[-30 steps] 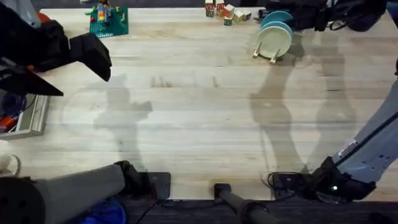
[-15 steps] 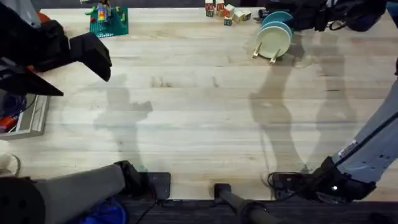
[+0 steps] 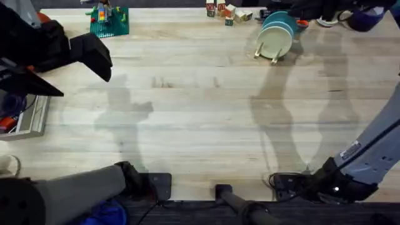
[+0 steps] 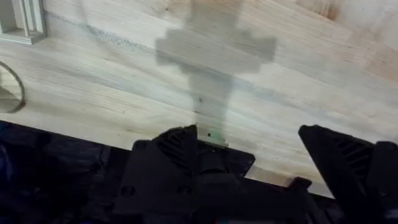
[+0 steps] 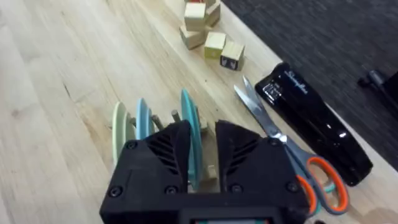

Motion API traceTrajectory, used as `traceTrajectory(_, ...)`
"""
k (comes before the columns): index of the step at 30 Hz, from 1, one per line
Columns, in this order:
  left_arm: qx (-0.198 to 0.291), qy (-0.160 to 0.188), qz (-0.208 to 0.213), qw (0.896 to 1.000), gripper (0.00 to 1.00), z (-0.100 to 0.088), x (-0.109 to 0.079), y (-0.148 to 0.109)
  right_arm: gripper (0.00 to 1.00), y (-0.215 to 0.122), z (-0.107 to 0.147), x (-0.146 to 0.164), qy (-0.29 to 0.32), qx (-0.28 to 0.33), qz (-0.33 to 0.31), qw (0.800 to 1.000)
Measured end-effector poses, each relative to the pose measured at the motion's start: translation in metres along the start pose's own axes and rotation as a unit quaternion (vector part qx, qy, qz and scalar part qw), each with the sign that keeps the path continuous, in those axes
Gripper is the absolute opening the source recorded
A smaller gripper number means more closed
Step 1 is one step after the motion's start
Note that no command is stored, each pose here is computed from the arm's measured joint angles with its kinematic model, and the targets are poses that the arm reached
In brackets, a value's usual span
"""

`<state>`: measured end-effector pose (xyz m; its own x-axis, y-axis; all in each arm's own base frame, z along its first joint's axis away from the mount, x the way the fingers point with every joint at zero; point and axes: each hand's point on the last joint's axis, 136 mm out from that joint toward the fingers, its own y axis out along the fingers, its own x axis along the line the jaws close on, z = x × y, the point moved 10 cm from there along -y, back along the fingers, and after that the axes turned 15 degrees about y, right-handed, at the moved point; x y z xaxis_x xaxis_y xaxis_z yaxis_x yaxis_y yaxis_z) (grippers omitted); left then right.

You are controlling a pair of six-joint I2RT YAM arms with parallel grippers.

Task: Pick up the plates from the table one by one and place each into a slot on the dish rack.

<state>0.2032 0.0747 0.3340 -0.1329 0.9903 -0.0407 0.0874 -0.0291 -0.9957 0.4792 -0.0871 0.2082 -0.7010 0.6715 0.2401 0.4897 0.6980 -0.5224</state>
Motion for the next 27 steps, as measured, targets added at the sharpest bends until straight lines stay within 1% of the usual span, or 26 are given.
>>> traceTrajectory(3,0.000,0.000,0.000,1.000,0.995,0.000,0.000,0.000,0.271,-0.011,-0.011,0.006,-0.008,-0.008,0.009,1.000)
traceTrajectory(4,0.000,0.000,0.000,1.000,0.995,0.000,0.000,0.000,0.303,-0.035,-0.028,0.015,-0.012,-0.024,0.028,0.999)
traceTrajectory(6,0.000,0.000,0.000,1.000,0.995,0.000,0.000,0.000,0.319,-0.050,-0.037,0.020,-0.013,-0.033,0.040,0.999)
traceTrajectory(10,0.000,0.000,0.000,1.000,0.995,0.000,0.000,0.000,0.357,-0.078,-0.049,0.034,-0.005,-0.041,0.056,0.998)
traceTrajectory(12,0.000,0.000,0.000,1.000,0.995,0.000,0.000,0.000,0.428,-0.092,-0.052,0.041,0.001,-0.044,0.063,0.997)
traceTrajectory(13,0.000,0.000,0.000,1.000,0.995,0.000,0.000,0.000,0.493,-0.100,-0.053,0.044,0.006,-0.045,0.069,0.997)
traceTrajectory(14,0.000,0.000,0.000,1.000,0.994,0.000,0.000,0.000,0.579,-0.108,-0.054,0.046,0.010,-0.047,0.074,0.996)
traceTrajectory(15,0.000,0.000,0.000,1.000,0.994,0.000,0.000,0.000,0.699,-0.115,-0.054,0.048,0.014,-0.049,0.079,0.996)
traceTrajectory(16,0.000,0.000,0.000,1.000,0.995,0.000,0.000,0.000,0.858,-0.124,-0.054,0.050,0.015,-0.052,0.087,0.995)
traceTrajectory(17,0.000,0.000,0.000,1.000,0.995,0.000,0.000,0.000,0.958,-0.132,-0.055,0.053,0.016,-0.054,0.095,0.994)
traceTrajectory(19,0.000,0.000,0.000,1.000,0.995,0.000,0.000,0.000,0.991,-0.148,-0.056,0.058,0.021,-0.053,0.117,0.991)
traceTrajectory(22,0.000,0.000,0.000,1.000,0.995,0.000,0.000,0.000,0.994,-0.167,-0.059,0.067,0.037,-0.035,0.171,0.984)
traceTrajectory(24,0.000,0.000,0.000,1.000,0.995,0.000,0.000,0.000,0.994,-0.175,-0.061,0.077,0.049,-0.020,0.197,0.979)
traceTrajectory(27,0.000,0.000,0.000,1.000,0.995,0.000,0.000,0.000,0.995,-0.184,-0.063,0.094,0.071,-0.003,0.218,0.973)
